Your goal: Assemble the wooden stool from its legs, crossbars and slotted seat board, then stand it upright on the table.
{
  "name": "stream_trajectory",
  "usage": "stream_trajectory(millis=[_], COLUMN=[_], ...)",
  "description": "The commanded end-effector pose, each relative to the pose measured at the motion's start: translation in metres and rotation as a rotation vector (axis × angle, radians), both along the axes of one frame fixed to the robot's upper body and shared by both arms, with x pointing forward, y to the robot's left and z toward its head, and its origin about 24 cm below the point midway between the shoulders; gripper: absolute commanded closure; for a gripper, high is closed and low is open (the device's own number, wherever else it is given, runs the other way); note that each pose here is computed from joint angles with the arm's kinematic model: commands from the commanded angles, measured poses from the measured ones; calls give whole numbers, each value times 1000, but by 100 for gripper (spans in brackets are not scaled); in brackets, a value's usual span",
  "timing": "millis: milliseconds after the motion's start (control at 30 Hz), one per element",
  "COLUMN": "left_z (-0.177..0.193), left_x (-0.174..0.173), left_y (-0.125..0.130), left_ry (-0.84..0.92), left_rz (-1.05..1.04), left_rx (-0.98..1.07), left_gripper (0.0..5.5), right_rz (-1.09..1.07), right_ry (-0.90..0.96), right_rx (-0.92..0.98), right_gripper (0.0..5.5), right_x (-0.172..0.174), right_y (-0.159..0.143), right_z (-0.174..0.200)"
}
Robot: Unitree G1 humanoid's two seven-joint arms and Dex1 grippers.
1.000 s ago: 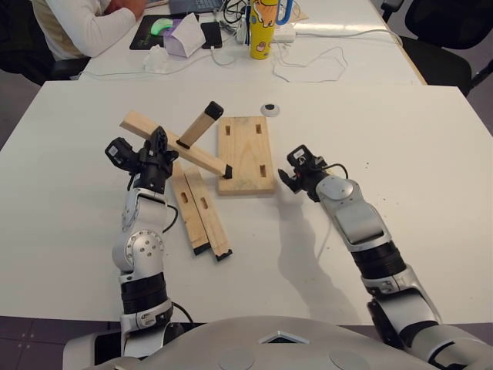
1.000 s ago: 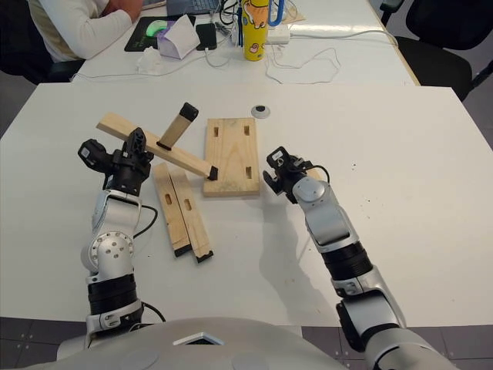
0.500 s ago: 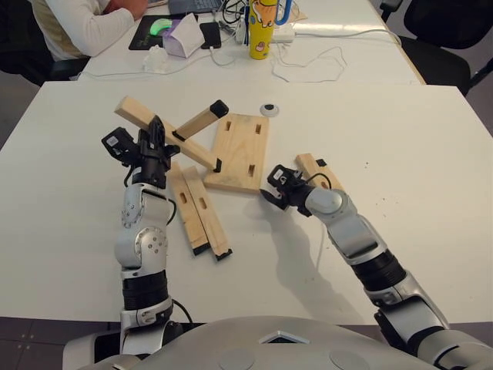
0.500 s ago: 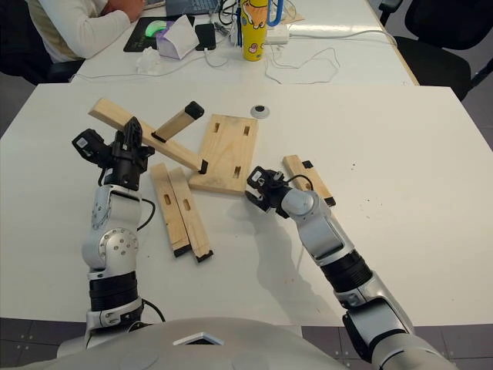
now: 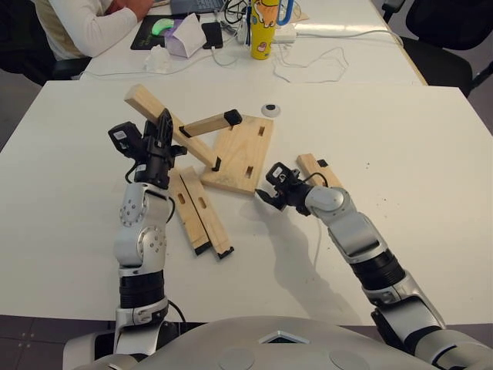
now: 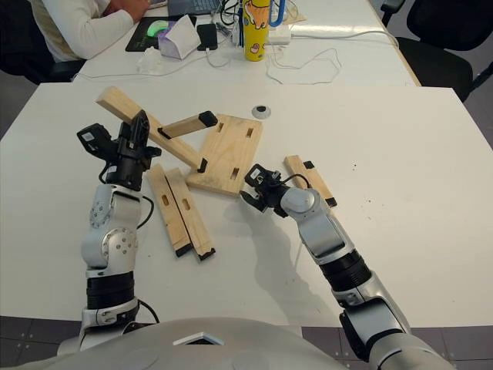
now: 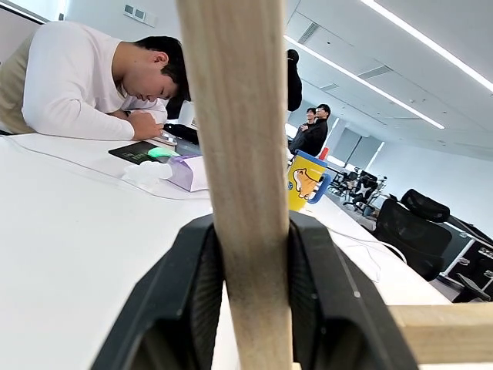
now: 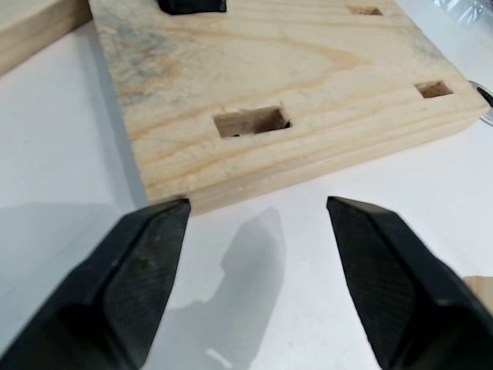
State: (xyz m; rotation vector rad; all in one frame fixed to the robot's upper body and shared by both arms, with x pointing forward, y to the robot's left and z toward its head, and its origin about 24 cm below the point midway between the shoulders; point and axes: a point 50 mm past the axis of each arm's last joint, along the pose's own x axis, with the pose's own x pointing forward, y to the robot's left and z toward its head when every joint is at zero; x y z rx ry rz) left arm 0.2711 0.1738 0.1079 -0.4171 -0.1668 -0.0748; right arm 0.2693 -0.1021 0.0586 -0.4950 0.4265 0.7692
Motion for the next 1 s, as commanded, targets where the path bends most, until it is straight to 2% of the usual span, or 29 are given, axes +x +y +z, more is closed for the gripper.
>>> stream_trajectory(millis=[33, 167, 367, 800, 1000], left_z=[-23, -25, -20, -41, -24], left_x=[1, 1, 0, -6, -1], left_y=[9, 12, 1, -10, -18], left_ry=[130, 151, 128, 230, 187], left_rz=[-6, 4, -59, -187, -216], left_rx=[20, 27, 116, 189, 237], left_gripper=[445, 445, 445, 445, 445], right_rz=[-1, -7, -15, -27, -41], right_ry=[-6, -6, -8, -17, -25], right_rx=[13, 15, 17, 50, 58], right_gripper=[220, 220, 220, 220, 220], right_x=[4, 4, 5, 9, 12], right_y=[1, 1, -1, -2, -7], right_z=[5, 6, 7, 12, 15])
